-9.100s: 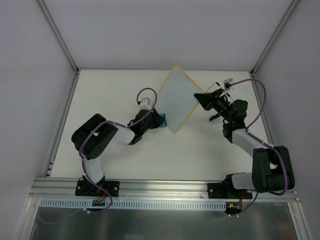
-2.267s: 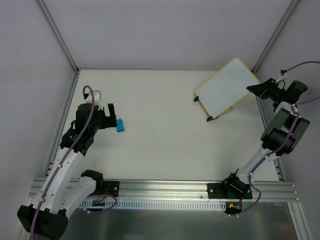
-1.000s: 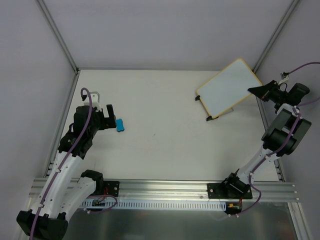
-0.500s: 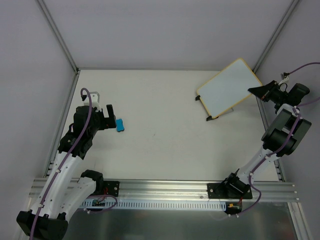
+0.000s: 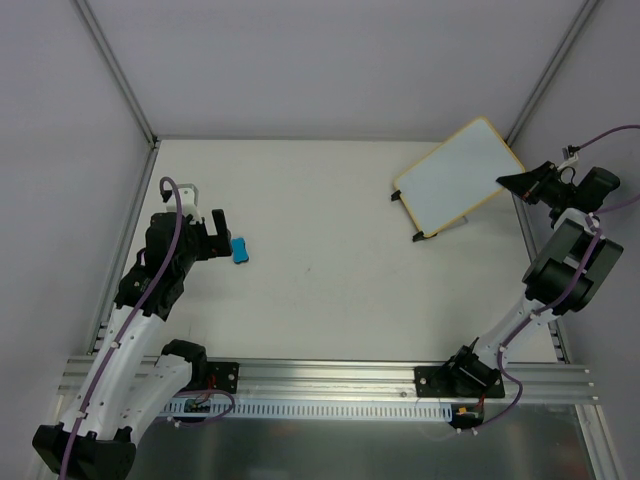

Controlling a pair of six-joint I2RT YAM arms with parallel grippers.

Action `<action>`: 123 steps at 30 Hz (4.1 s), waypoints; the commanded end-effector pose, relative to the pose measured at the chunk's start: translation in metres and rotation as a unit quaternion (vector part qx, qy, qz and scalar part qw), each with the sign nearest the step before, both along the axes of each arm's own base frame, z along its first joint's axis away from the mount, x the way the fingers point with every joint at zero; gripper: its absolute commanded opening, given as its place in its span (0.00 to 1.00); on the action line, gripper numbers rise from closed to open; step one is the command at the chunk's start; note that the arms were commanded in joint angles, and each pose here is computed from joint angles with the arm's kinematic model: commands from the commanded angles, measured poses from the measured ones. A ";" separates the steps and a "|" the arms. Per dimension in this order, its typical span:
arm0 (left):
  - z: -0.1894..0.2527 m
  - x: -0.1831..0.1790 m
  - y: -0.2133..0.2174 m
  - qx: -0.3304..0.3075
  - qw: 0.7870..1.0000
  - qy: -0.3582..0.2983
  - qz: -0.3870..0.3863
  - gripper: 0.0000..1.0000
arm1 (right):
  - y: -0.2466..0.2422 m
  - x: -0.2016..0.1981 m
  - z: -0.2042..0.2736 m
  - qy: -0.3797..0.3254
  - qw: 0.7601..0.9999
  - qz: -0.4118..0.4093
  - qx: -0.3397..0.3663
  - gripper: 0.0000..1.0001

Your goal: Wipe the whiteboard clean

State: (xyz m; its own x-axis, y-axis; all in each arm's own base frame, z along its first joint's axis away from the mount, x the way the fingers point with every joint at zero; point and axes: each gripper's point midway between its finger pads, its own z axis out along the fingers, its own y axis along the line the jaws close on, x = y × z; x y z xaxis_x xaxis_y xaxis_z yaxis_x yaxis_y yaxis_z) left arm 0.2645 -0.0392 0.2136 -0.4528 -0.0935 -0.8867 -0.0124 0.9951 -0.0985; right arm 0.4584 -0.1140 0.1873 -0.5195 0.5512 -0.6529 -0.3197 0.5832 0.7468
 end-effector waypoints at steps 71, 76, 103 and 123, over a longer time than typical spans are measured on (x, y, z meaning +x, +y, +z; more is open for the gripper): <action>0.022 -0.010 0.005 -0.004 0.999 -0.048 0.002 0.99 | -0.020 -0.078 0.017 0.045 0.981 -0.172 -0.080 0.99; 0.026 -0.012 0.009 -0.002 0.998 -0.057 0.013 0.99 | -0.003 -0.122 0.050 0.042 0.961 -0.241 -0.132 0.99; 0.122 -0.091 0.029 -0.019 0.976 -0.217 0.009 0.99 | 0.133 -0.312 0.159 -0.239 0.877 -0.229 -0.347 0.99; 0.077 -0.103 0.030 -0.043 0.982 -0.184 0.018 0.99 | 0.139 -0.315 0.136 -0.237 0.885 -0.214 -0.337 0.99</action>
